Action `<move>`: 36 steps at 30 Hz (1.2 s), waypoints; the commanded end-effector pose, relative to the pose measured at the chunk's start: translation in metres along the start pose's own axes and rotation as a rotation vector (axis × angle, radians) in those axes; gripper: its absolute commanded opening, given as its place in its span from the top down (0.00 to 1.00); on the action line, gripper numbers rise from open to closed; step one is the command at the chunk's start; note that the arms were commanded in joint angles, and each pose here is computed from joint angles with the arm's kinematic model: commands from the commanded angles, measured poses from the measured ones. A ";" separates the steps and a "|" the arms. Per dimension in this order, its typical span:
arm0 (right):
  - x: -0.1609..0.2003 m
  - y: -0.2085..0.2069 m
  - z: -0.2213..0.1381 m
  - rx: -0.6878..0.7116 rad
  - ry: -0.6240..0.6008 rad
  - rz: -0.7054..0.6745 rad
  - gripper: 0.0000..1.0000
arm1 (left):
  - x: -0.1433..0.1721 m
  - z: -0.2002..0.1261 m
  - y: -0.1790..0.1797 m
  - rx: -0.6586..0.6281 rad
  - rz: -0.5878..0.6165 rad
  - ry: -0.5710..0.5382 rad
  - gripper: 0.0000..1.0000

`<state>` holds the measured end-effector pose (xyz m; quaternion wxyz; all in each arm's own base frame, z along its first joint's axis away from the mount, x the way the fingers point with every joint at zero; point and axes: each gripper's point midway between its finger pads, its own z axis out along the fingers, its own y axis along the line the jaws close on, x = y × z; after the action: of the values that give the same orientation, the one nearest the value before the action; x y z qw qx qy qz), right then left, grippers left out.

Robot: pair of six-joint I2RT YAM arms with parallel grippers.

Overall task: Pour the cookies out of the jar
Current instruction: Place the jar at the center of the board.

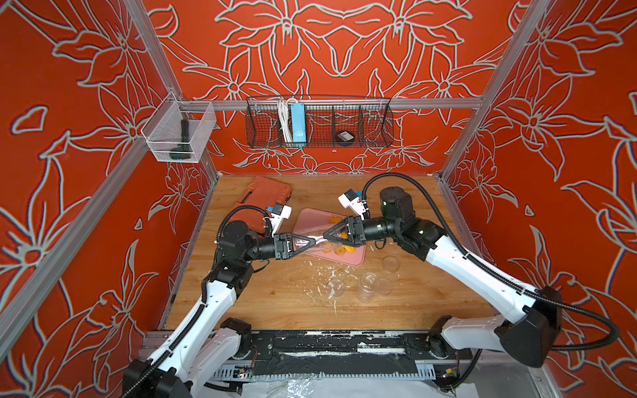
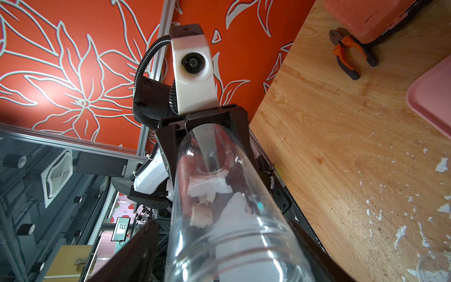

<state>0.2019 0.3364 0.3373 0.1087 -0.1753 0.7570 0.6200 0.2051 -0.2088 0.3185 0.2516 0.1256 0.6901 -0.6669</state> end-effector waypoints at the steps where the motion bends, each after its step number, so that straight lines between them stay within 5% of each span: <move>1: -0.003 0.012 0.000 -0.047 -0.011 -0.050 0.23 | 0.005 0.001 -0.001 0.009 -0.015 0.013 0.44; 7: -0.001 0.010 -0.001 -0.043 -0.009 -0.051 0.30 | 0.003 0.002 0.003 0.001 -0.028 0.009 0.39; 20: -0.006 -0.009 -0.004 0.005 -0.038 -0.017 0.37 | -0.001 0.000 0.010 -0.072 -0.039 -0.016 0.12; 28: -0.008 -0.046 -0.032 0.228 -0.079 -0.025 0.38 | -0.019 -0.044 0.050 -0.512 -0.030 -0.229 0.09; 36: 0.022 -0.106 -0.014 0.512 0.089 -0.062 0.40 | -0.032 -0.101 0.042 -0.825 0.089 -0.418 0.08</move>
<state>0.2304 0.3031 0.2703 0.1469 -0.1558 0.8534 0.4752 0.2347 -0.1326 0.3137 0.4191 -0.0563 0.7965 -0.4322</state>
